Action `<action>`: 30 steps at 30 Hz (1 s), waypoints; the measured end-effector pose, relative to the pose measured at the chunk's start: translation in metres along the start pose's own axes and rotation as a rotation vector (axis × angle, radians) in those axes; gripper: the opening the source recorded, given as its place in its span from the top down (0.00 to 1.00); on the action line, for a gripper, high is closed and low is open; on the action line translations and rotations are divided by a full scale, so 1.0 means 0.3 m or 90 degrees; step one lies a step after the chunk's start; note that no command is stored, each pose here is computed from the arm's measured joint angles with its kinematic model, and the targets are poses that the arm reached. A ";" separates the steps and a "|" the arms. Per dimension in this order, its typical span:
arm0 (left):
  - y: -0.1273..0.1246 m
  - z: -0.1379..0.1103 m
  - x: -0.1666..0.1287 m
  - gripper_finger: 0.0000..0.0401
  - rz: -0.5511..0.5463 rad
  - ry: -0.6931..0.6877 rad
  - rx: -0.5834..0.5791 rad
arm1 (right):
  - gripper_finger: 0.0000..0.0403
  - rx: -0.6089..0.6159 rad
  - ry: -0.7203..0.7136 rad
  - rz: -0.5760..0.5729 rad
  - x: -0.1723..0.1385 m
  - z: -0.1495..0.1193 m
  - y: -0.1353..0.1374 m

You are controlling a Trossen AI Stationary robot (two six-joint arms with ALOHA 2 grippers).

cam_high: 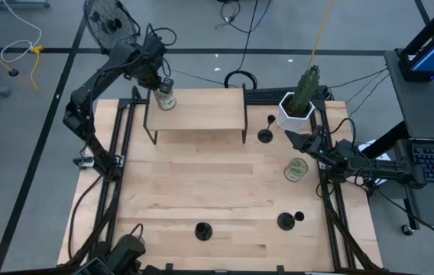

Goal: Pick & Place candle stick holders
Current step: Put the middle silver scented candle on the shelf, then put the bottom left silver scented candle on the shelf

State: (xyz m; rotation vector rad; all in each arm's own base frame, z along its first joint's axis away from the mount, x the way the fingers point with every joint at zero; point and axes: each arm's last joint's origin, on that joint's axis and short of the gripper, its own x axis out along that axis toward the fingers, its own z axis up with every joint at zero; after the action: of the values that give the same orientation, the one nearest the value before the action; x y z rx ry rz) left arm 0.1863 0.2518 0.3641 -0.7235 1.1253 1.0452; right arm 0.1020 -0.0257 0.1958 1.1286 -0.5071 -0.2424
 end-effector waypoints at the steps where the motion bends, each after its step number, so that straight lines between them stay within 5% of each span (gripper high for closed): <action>1: 0.000 -0.001 0.000 0.88 0.001 0.002 0.001 | 0.98 0.000 0.000 0.000 0.000 0.000 0.000; 16: 0.035 -0.038 -0.094 0.83 -0.013 -0.058 -0.009 | 0.98 0.000 0.000 0.000 0.000 0.000 0.000; 22: 0.064 -0.125 -0.220 0.83 -0.082 -0.102 -0.033 | 0.98 0.000 0.000 0.001 0.000 0.000 0.001; 30: 0.019 -0.302 -0.356 0.83 -0.176 -0.083 0.066 | 0.98 0.000 0.001 0.001 0.000 0.000 0.001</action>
State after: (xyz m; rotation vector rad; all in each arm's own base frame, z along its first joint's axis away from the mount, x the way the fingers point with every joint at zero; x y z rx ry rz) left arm 0.1398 0.1428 0.4388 -0.6952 0.9298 0.7832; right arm 0.1019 -0.0256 0.1962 1.1276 -0.5065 -0.2395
